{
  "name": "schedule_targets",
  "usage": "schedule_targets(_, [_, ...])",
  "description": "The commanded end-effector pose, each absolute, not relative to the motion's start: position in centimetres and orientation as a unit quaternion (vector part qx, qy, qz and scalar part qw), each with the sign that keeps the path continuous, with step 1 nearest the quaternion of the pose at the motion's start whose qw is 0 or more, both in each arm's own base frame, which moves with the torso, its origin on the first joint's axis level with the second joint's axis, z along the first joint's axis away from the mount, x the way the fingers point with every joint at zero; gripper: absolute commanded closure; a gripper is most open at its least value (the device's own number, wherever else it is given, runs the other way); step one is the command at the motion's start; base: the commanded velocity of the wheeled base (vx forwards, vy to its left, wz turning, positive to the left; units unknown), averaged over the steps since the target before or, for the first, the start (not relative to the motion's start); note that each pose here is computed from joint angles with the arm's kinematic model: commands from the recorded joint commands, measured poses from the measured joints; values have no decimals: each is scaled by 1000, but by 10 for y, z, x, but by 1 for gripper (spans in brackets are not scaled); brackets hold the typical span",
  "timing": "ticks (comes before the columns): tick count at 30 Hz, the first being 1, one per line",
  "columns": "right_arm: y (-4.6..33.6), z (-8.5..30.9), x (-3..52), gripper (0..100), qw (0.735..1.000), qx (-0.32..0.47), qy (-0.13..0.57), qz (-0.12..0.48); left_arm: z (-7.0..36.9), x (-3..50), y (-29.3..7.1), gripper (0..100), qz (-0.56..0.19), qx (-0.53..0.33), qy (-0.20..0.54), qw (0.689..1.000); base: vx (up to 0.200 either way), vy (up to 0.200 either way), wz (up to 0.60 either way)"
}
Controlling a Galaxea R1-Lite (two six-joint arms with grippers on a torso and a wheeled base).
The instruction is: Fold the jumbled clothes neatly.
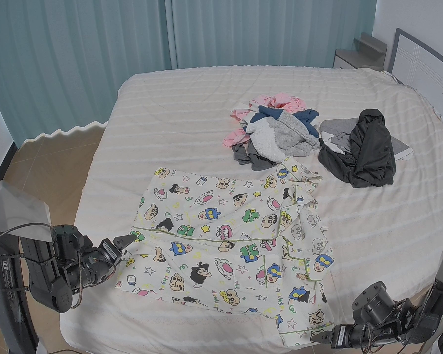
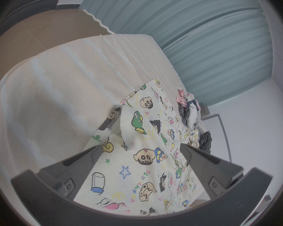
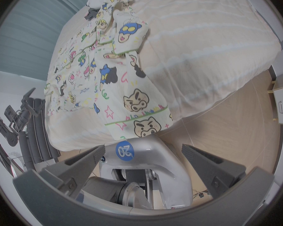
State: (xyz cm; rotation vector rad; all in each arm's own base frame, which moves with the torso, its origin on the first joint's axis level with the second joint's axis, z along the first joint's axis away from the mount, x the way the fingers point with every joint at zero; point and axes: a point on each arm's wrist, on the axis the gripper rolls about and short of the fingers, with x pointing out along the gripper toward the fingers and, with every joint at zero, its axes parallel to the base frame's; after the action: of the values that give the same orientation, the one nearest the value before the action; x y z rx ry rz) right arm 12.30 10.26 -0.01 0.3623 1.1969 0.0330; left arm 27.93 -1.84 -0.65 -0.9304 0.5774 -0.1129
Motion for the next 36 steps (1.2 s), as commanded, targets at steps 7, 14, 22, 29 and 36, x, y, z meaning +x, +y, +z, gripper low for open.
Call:
schedule_targets(7, [93, 24, 119, 0, 846, 201, 495, 8, -11, 241, -17, 0, -57, -360, 332, 870, 0, 0, 0])
schedule_targets(14, [90, 32, 113, 0, 845, 215, 490, 13, -20, 236, -26, 0, -43, -322, 366, 872, 0, 0, 0])
schedule_targets(22, [89, 35, 112, 0, 845, 223, 486, 12, -45, 234, -51, 0, 10, -262, 394, 881, 0, 0, 0])
schedule_targets(29, [90, 35, 111, 0, 843, 227, 487, 12, -46, 240, -53, 0, 7, -266, 385, 884, 0, 0, 0])
schedule_targets(36, [90, 35, 111, 0, 844, 227, 486, 12, -44, 245, -53, 100, 19, -271, 369, 889, 0, 0, 0])
